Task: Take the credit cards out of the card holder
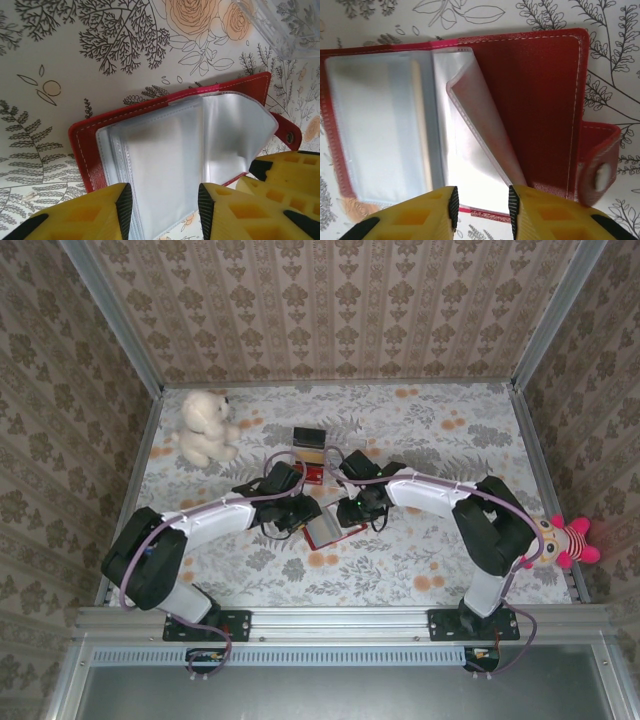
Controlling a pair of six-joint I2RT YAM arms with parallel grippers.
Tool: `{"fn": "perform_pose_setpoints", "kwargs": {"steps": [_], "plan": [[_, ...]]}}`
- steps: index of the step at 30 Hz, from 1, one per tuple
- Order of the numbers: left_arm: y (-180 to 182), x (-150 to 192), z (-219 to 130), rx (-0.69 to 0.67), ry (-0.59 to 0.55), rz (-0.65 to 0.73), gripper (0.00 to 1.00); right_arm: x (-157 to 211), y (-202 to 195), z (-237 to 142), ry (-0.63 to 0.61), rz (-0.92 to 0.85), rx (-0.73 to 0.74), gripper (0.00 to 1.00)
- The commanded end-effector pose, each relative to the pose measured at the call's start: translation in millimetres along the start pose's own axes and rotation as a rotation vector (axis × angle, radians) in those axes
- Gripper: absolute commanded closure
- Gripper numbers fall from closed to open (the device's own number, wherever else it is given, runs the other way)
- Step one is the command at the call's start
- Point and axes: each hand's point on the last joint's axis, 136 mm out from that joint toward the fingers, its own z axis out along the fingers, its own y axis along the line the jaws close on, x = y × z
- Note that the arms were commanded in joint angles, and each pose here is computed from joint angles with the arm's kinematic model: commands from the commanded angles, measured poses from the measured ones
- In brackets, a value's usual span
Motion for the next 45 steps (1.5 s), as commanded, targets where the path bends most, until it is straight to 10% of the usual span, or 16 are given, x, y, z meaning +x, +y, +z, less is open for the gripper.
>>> {"fn": "perform_pose_setpoints", "kwargs": {"steps": [1,45], "plan": [[3,6,7,-0.003,0.032,0.002,0.59,-5,-3,4,-0.006,0.006,0.034,0.67],[-44,3,6,0.242,0.084,0.129,0.64,-6,4,0,-0.021,0.066,-0.079,0.73]]}}
